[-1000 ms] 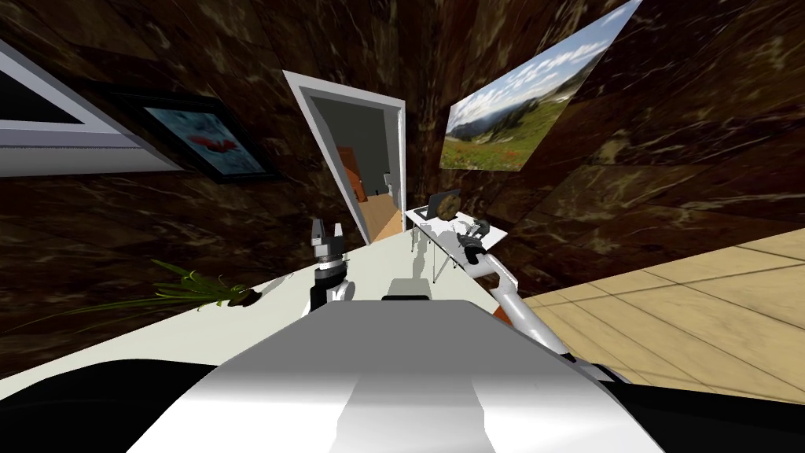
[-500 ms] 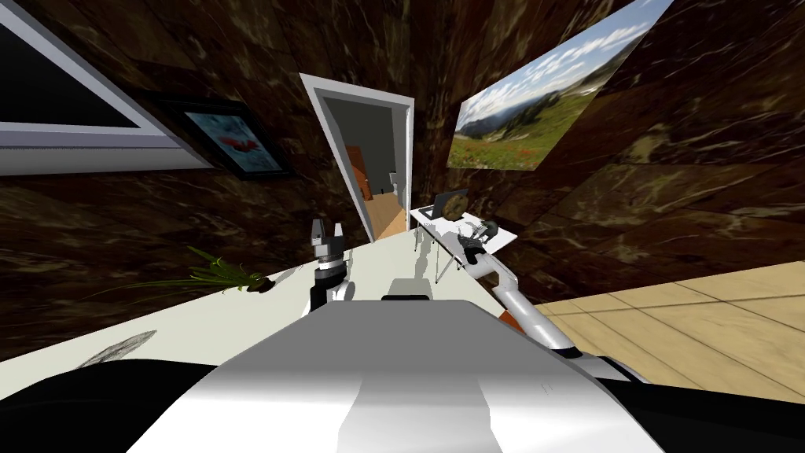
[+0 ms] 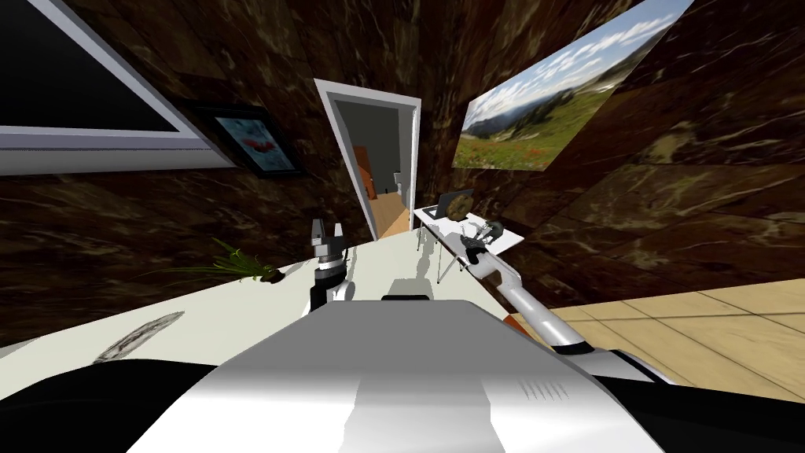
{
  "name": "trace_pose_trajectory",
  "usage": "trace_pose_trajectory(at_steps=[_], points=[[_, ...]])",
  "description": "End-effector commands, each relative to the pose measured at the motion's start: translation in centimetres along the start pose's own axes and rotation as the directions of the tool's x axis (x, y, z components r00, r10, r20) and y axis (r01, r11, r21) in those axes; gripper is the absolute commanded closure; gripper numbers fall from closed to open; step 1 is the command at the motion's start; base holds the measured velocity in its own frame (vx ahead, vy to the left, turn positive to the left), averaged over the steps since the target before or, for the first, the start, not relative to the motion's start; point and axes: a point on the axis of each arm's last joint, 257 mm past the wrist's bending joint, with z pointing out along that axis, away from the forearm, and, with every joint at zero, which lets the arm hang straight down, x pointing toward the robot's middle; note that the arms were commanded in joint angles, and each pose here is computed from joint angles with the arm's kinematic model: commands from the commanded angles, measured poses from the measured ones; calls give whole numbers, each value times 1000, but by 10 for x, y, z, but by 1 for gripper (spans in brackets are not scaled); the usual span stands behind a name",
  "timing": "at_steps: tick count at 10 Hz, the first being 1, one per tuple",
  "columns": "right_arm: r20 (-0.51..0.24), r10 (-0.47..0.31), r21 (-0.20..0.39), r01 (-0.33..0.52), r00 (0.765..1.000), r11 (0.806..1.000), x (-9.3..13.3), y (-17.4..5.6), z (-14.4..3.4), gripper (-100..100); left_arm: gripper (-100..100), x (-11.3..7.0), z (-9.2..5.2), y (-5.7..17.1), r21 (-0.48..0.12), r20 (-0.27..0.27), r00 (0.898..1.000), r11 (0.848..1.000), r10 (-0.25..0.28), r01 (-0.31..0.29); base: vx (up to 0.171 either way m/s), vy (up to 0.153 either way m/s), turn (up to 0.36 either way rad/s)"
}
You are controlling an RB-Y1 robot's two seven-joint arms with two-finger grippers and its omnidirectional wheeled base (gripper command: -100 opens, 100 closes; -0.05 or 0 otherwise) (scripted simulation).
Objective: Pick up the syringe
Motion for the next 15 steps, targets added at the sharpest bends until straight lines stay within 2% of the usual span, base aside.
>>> trace_pose_trajectory(at_steps=[1, 4, 5, 7, 8, 10, 11, 13, 14, 15], points=[[-15, -24, 23, 24, 1000, 999, 6, -14, 8, -100, 0, 0, 0, 0, 0, 0, 1000, 1000, 0, 0, -48, 22, 212], [-9, 27, 29, -26, 1000, 999, 3, -19, 9, -100, 0, 0, 0, 0, 0, 0, 1000, 1000, 0, 0, -26, 8, 33], [-20, -5, 59, 6, 1000, 998, 6, -37, 16, -100, 0, 0, 0, 0, 0, 0, 1000, 1000, 0, 0, -33, 12, 233], [-12, 34, 62, -33, 999, 998, 3, -40, 17, -100, 0, 0, 0, 0, 0, 0, 1000, 1000, 0, 0, -41, 7, 57], [-20, -1, 95, 3, 1000, 995, 5, -59, 23, -100, 0, 0, 0, 0, 0, 0, 1000, 1000, 0, 0, -57, 31, 195], [-9, 41, 99, -40, 999, 994, 0, -63, 24, -100, 0, 0, 0, 0, 0, 0, 1000, 1000, 0, 0, -40, 15, 72], [-13, 1, 136, 0, 1000, 991, -1, -85, 29, -100, 0, 0, 0, 0, 0, 0, 1000, 1000, 0, 0, -46, 24, 190], [1, 46, 139, -45, 999, 989, -6, -89, 30, -100, 0, 0, 0, 0, 0, 0, 1000, 1000, 0, 0, -40, 12, 69], [2, 4, 179, -4, 1000, 984, -10, -113, 34, -100, 0, 0, 0, 0, 0, 0, 1000, 1000, 0, 0, -57, 15, 226], [13, 23, 182, -25, 1000, 983, -15, -116, 34, -100, 0, 0, 0, 0, 0, 0, 1000, 1000, 0, 0, -57, 14, 131]])
